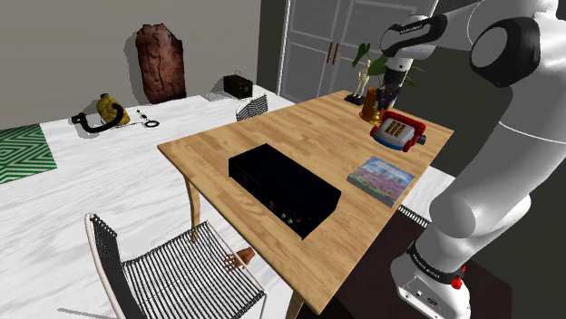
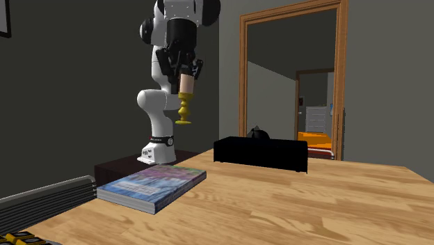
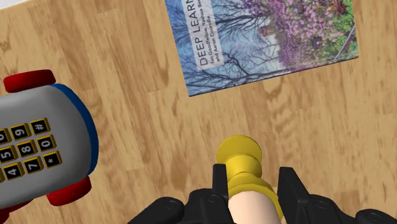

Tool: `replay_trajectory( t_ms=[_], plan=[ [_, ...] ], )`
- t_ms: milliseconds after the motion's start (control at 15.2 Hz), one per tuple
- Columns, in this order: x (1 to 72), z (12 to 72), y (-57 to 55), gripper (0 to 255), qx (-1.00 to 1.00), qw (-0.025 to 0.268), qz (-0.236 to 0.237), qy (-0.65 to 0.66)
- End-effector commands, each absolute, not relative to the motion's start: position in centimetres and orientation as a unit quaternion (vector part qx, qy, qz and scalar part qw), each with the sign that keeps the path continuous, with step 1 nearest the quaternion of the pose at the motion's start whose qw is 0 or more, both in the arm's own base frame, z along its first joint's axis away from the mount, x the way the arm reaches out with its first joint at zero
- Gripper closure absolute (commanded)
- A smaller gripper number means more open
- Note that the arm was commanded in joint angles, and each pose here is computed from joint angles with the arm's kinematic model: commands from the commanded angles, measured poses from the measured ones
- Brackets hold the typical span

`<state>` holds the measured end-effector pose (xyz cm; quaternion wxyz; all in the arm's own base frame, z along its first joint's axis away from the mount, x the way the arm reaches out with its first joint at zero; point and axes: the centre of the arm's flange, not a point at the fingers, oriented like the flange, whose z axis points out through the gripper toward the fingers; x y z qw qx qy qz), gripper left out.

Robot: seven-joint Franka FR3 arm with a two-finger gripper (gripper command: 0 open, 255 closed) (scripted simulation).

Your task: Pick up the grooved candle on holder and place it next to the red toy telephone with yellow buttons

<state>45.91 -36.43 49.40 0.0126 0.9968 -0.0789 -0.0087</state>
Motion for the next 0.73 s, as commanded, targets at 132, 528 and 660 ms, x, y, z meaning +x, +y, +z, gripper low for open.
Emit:
replay_trajectory(
  t_ms=[132, 528, 660],
  plan=[
    [44.8, 49.3, -41.7, 255, 0.997, 0.013, -0.009, -0.078],
    [43.2, 49.3, -49.5, 255, 0.997, 0.013, -0.009, -0.078],
    [42.6, 49.3, -52.0, 255, 0.997, 0.013, -0.009, -0.078]
  ],
)
